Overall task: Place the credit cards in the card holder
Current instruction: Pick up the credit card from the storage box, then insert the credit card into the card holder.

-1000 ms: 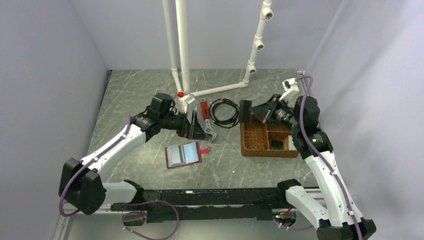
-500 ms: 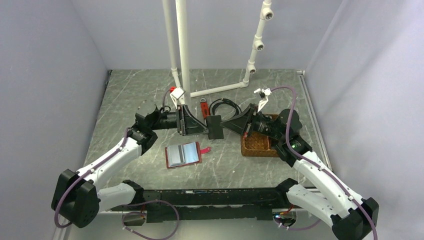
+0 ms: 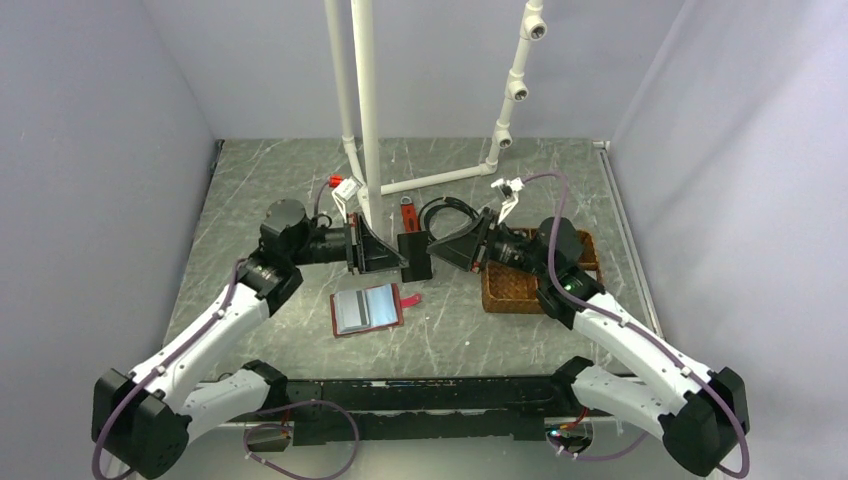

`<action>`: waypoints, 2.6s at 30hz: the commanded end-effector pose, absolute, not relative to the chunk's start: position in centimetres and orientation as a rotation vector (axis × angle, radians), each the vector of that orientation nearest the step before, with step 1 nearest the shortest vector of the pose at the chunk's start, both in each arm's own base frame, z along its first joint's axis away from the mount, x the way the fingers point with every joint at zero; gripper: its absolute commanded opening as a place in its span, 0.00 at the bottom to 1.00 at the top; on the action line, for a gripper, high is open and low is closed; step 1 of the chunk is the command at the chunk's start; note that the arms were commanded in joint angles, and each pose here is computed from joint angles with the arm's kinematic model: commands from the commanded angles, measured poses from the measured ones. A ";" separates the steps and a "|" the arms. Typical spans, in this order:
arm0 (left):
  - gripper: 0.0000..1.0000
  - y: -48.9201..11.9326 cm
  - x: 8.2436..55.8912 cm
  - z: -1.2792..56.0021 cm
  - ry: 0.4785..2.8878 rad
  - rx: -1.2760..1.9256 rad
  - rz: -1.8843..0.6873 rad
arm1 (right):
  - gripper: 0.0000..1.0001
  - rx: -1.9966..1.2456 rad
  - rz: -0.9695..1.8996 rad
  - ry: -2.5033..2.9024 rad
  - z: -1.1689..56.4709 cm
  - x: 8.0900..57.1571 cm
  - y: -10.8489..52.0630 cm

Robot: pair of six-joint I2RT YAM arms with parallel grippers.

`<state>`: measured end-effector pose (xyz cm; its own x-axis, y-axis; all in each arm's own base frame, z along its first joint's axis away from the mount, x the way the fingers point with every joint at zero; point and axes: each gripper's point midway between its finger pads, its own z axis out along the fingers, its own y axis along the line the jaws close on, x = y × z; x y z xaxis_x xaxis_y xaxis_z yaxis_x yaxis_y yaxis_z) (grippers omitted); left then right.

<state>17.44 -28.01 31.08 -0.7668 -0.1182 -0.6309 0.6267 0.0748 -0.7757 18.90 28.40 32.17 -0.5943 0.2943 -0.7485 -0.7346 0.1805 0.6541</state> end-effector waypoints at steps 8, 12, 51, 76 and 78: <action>0.00 -16.2 18.7 16.2 2.763 -0.023 -1.135 | 0.76 -0.467 1.186 2.080 19.8 23.4 32.9; 0.00 -15.2 20.4 14.8 2.780 -0.092 -1.135 | 0.35 -0.536 1.322 2.149 15.9 22.4 37.1; 0.00 -17.0 20.5 5.2 3.107 -0.129 -1.161 | 0.00 -0.488 1.288 2.447 3.3 23.0 39.0; 0.00 -17.5 21.7 5.0 2.953 0.012 -1.181 | 0.00 -0.516 1.214 2.498 0.5 24.6 37.5; 0.00 -17.4 21.7 4.7 2.957 0.013 -1.167 | 0.00 -0.521 1.217 2.498 0.4 24.8 37.4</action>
